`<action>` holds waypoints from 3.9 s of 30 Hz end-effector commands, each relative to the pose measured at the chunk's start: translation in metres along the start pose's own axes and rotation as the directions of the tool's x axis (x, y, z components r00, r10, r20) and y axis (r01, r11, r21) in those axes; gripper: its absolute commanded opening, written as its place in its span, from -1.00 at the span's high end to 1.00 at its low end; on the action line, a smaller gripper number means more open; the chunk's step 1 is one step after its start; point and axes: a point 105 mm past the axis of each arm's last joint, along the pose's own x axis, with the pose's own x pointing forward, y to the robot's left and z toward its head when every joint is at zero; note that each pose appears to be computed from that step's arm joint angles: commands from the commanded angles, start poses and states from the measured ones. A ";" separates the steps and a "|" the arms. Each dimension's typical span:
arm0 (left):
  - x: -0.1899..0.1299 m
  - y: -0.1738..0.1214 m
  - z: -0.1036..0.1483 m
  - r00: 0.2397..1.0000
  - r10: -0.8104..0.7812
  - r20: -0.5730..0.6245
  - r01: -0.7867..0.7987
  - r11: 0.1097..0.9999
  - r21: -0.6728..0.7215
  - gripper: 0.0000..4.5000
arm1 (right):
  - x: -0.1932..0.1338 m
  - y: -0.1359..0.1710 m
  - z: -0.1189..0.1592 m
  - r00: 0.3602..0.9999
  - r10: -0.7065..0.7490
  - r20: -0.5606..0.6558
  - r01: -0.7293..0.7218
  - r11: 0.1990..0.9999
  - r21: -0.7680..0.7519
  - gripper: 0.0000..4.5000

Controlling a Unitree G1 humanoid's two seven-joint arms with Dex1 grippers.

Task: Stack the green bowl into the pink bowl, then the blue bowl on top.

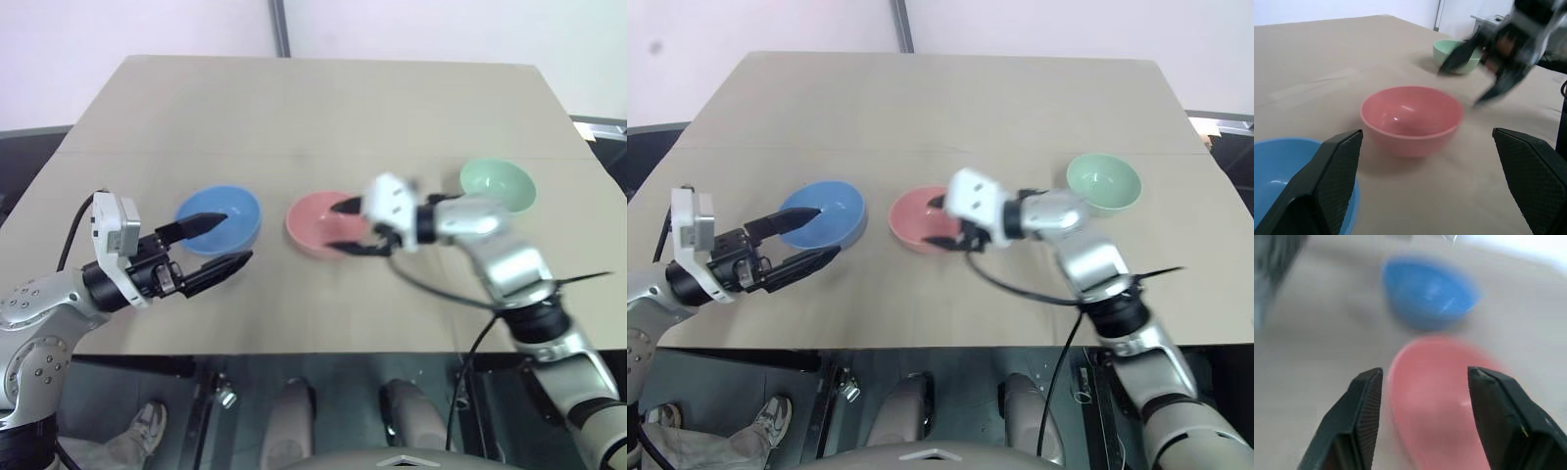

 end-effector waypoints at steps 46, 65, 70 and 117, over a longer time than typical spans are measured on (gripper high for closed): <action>-0.013 0.019 -0.011 0.994 0.111 0.008 -0.111 0.993 -0.024 -1.00 | 0.048 0.019 0.002 0.995 0.092 -0.048 -0.093 0.996 -0.010 0.39; 0.003 0.043 -0.016 0.779 0.440 -0.448 -0.193 0.847 0.496 -1.00 | -0.025 0.032 0.032 0.993 0.113 0.039 -0.112 0.993 -0.023 -0.68; 0.008 0.048 -0.034 0.692 0.458 -0.558 -0.139 0.843 0.520 -1.00 | -0.029 0.025 0.033 0.997 0.075 0.022 -0.075 0.997 -0.021 -0.68; 0.084 -0.002 0.053 0.930 -0.054 -0.363 0.271 0.768 0.581 0.02 | -0.089 0.027 0.017 0.980 -0.153 -0.128 0.157 0.987 0.023 -0.71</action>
